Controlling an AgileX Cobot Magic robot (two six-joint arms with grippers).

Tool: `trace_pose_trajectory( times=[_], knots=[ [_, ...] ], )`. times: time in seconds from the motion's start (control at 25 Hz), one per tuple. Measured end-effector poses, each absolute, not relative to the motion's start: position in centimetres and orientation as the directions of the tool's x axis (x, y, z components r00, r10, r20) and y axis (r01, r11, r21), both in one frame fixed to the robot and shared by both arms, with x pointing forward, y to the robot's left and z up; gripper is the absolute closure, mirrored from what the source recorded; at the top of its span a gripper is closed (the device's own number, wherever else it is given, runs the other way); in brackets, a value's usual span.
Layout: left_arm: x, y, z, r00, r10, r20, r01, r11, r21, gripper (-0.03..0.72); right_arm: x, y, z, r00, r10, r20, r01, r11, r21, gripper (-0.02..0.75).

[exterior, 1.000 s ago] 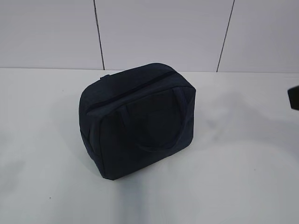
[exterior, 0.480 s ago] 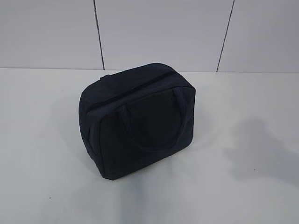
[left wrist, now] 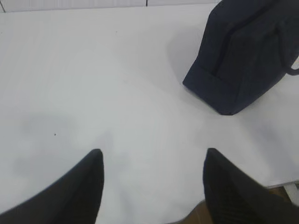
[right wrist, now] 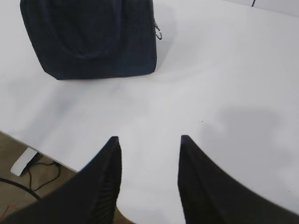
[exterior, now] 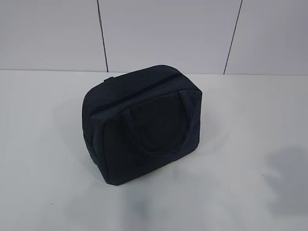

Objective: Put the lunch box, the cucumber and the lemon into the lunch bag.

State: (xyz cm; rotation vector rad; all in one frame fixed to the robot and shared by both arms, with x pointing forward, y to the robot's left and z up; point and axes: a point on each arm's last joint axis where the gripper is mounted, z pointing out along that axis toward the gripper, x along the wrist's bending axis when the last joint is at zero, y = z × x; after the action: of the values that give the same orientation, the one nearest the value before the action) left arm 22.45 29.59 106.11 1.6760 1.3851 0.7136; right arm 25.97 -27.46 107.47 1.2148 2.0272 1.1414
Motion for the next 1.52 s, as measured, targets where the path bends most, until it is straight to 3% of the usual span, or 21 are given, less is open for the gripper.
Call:
trace_pose_trajectory(
  times=[0.36, 0.68, 1.52],
  knots=[
    [22.8, 29.4, 105.8, 0.237, 0.968, -0.089, 0.49, -0.04, 0.871, 0.223, 22.1, -29.3, 106.9, -0.384, 0.922, -0.058, 0.34, 0.199, 0.919, 0.409],
    [23.0, 29.6, 105.7, 0.209, 0.972, -0.105, 0.496, -0.013, 0.868, 0.224, 22.6, -29.3, 104.5, -0.369, 0.929, -0.034, 0.466, 0.217, 0.858, 0.409],
    [22.9, 29.6, 105.6, 0.179, 0.978, -0.104, 0.493, 0.002, 0.87, 0.233, 22.6, -29.4, 104.5, -0.345, 0.938, -0.043, 0.471, 0.212, 0.856, 0.409]
  ],
)
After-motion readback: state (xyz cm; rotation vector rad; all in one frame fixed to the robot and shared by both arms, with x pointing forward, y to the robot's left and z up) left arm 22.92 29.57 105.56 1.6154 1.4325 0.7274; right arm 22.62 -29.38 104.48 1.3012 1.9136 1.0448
